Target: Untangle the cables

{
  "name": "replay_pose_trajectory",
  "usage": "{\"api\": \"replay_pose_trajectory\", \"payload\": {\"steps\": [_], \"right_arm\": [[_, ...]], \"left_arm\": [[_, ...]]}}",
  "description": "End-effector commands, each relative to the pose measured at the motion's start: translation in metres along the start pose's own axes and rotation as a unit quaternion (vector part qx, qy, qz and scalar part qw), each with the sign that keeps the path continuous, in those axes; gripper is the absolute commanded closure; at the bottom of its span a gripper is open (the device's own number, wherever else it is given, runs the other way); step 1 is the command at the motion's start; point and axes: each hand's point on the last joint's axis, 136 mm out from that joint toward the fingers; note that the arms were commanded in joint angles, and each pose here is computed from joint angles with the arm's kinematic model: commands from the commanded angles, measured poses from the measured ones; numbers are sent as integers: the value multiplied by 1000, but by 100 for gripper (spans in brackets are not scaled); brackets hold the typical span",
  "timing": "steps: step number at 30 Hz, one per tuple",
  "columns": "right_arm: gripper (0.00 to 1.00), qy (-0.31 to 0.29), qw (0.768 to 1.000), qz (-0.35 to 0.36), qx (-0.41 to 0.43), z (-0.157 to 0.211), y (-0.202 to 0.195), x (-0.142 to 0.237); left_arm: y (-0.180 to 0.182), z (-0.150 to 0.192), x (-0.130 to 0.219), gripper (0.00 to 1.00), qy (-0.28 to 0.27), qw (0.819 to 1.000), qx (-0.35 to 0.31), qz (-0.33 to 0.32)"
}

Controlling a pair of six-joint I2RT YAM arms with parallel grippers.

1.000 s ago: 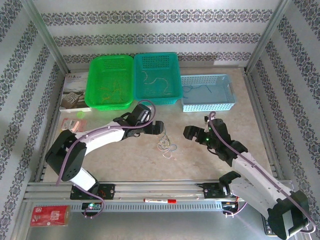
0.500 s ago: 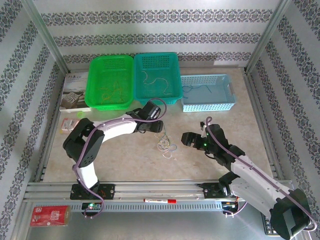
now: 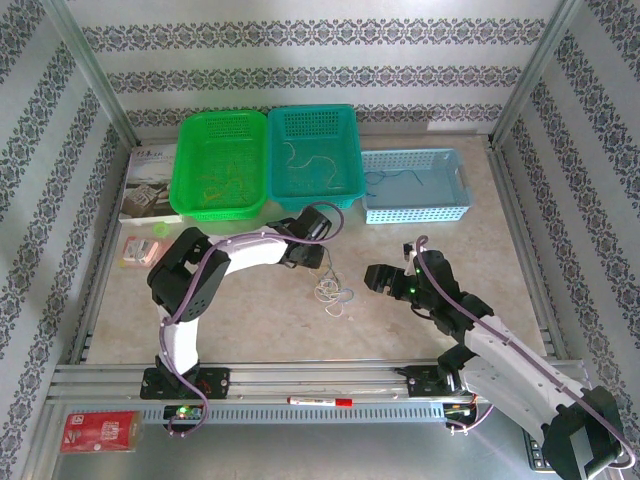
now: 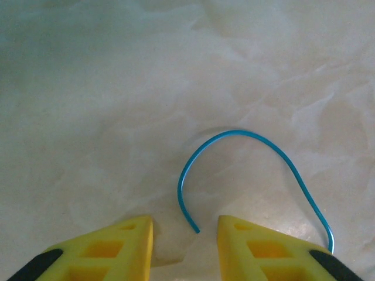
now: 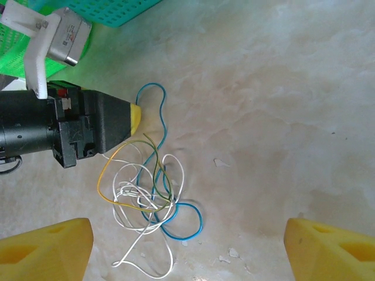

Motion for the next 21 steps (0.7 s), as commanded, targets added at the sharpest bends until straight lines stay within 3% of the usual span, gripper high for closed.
{"api": "replay_pose_trajectory", "payload": {"steps": [1,9,14,21], "right_arm": [[15,-4,1000,6,1,1,-2,1],[15,-12,1000,0,10,-8,6,7],[16,-13,1000,-8,14,-14,13,8],[16,-14,999,-18,24,-21,23,8]], "left_arm": [[-2,6,-6,71,15,999,-26,-18],[-1,11,-12,89,22,999,-34,-25],[-3,2,4,100,10,999,-40,-23],[-14,-28,60,100,-48,998,-41,12]]}}
Point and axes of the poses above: each hand's point on the last joint's axis, 136 mm out from that joint toward the fingers, its own x axis back along the fingers, its own y axis along the line the jaws close on, z = x × y, and after that the axes turned 6 degrees about x, right-handed
